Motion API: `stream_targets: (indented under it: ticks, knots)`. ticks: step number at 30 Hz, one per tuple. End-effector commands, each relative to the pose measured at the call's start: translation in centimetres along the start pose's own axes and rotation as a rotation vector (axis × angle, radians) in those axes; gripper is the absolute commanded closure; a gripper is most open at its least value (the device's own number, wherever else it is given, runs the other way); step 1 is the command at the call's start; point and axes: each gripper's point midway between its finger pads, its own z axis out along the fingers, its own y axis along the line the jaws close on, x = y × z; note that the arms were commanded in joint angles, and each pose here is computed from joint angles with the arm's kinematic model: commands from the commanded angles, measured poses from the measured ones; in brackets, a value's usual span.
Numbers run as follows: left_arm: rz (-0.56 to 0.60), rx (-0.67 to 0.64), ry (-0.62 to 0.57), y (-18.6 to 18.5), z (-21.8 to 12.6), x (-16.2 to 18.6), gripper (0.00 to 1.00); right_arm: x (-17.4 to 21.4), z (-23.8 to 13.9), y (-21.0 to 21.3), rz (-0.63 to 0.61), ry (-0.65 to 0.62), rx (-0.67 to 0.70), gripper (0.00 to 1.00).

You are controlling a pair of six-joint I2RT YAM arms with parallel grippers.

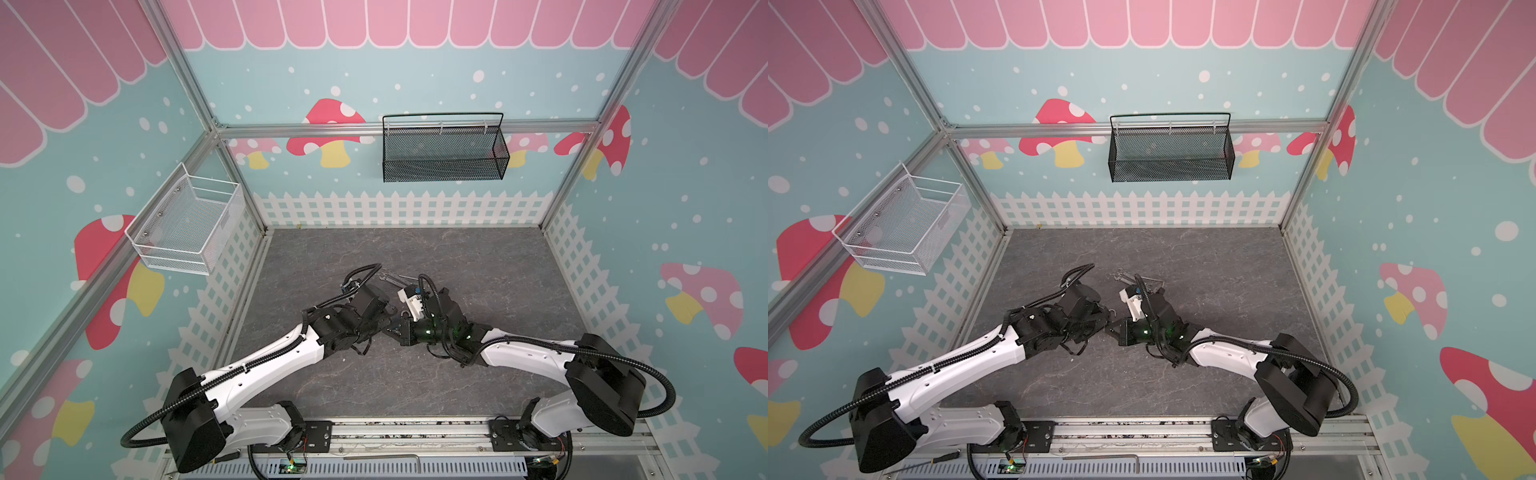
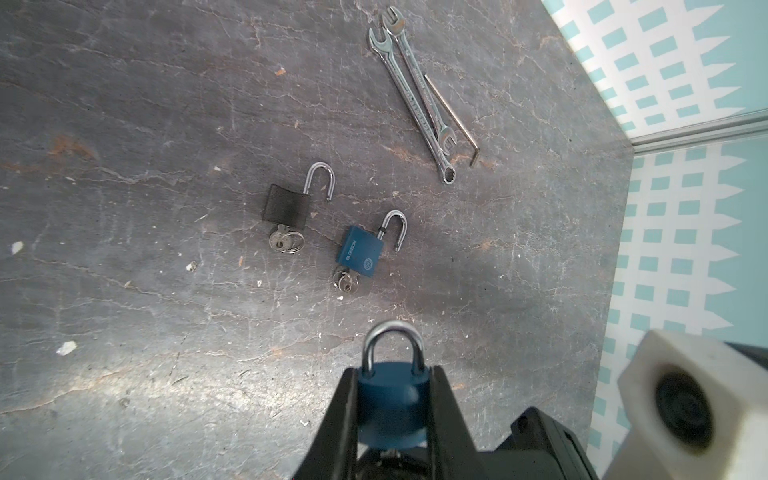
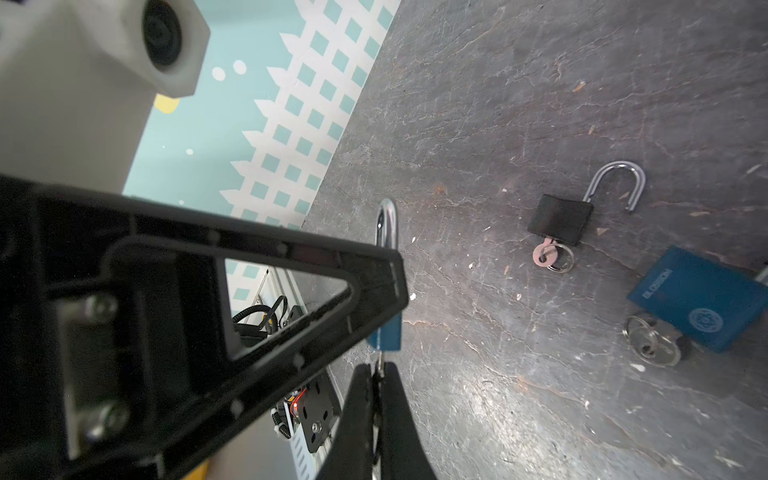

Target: Unlock with the key

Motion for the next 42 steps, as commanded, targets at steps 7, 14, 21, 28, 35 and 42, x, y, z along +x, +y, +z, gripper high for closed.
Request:
stream_targets:
  ticks: [7,14,21,28,35,42]
  knots:
    - [0.181,-0.039,0.152,-0.2,-1.1,3.7,1.0,-6.7,-2.2,3.2,-0.136,-0.205,-0.075,1.0]
    - [0.184,-0.028,0.112,-1.4,-0.9,2.5,1.0,-5.2,-1.8,2.2,-0.109,-0.154,-0.06,1.0]
    - [0.009,0.039,-0.043,-1.9,-0.7,-2.2,1.0,-2.8,-1.6,1.1,-0.103,-0.063,-0.053,0.75]
    - [-0.088,0.035,-0.196,-1.2,-1.5,-5.5,1.0,-0.8,-2.4,0.1,-0.095,-0.032,-0.038,0.63]
    - [-0.101,0.057,-0.198,-1.2,-1.6,-5.4,1.0,-3.1,-1.7,0.9,-0.111,-0.091,-0.042,0.64]
    - [-0.099,0.087,-0.19,-1.6,-1.9,-5.2,1.0,-5.4,-1.5,1.9,-0.13,-0.144,-0.054,0.66]
